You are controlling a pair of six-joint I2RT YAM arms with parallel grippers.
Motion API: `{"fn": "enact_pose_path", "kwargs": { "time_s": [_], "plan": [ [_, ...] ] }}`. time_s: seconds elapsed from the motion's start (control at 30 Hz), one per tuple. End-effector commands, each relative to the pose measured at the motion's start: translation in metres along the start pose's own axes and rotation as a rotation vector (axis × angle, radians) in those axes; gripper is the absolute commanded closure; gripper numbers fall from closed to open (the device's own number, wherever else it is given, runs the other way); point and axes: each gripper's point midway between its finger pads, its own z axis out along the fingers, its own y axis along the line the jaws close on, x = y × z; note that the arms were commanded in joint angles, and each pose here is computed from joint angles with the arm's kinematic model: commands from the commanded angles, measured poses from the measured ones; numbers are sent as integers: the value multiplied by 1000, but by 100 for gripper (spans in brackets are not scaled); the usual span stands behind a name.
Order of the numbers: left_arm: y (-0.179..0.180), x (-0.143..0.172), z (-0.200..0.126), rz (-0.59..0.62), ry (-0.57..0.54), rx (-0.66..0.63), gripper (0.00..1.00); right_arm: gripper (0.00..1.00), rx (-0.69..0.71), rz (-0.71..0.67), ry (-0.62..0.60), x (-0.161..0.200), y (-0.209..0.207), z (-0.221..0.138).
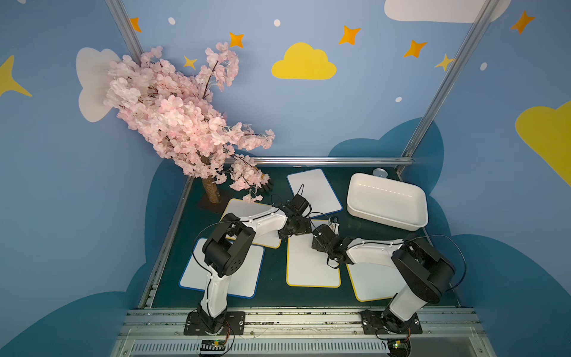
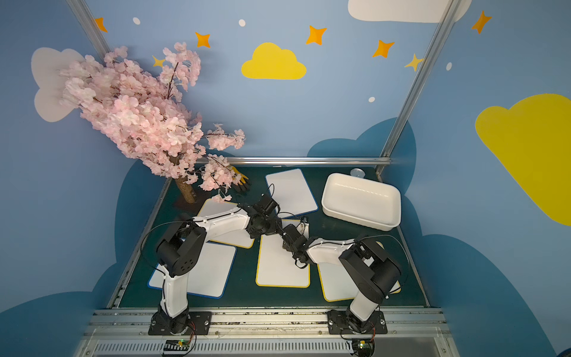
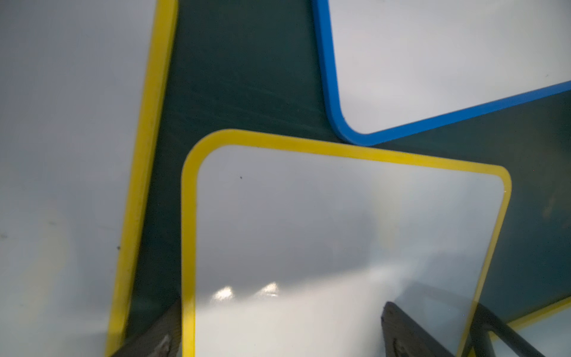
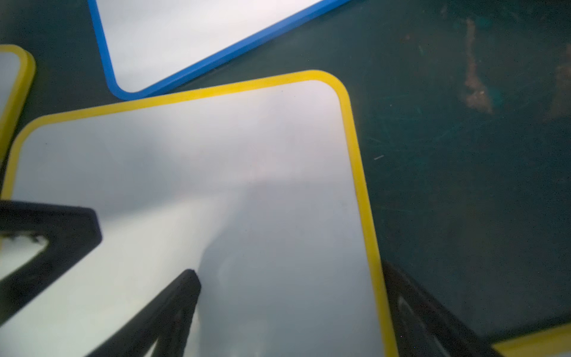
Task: Put the whiteboard into the storage box
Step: Pick up the whiteboard at the center of the board.
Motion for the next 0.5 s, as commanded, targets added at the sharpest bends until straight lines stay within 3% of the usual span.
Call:
{"fn": "enact_pose_path", "kwargs": {
  "time_s": [0.0,0.27,0.47],
  "plan": [
    [6,75,34,-74,295,29,0,6,-69,58,319,82,-13,3],
    [-8,78,26,-100,307,122,0,6,-243,272,469,77,3,-19],
    [-8,77,26,-101,304,128,0,6,-239,494,536,69,-13,-28]
  ]
}}
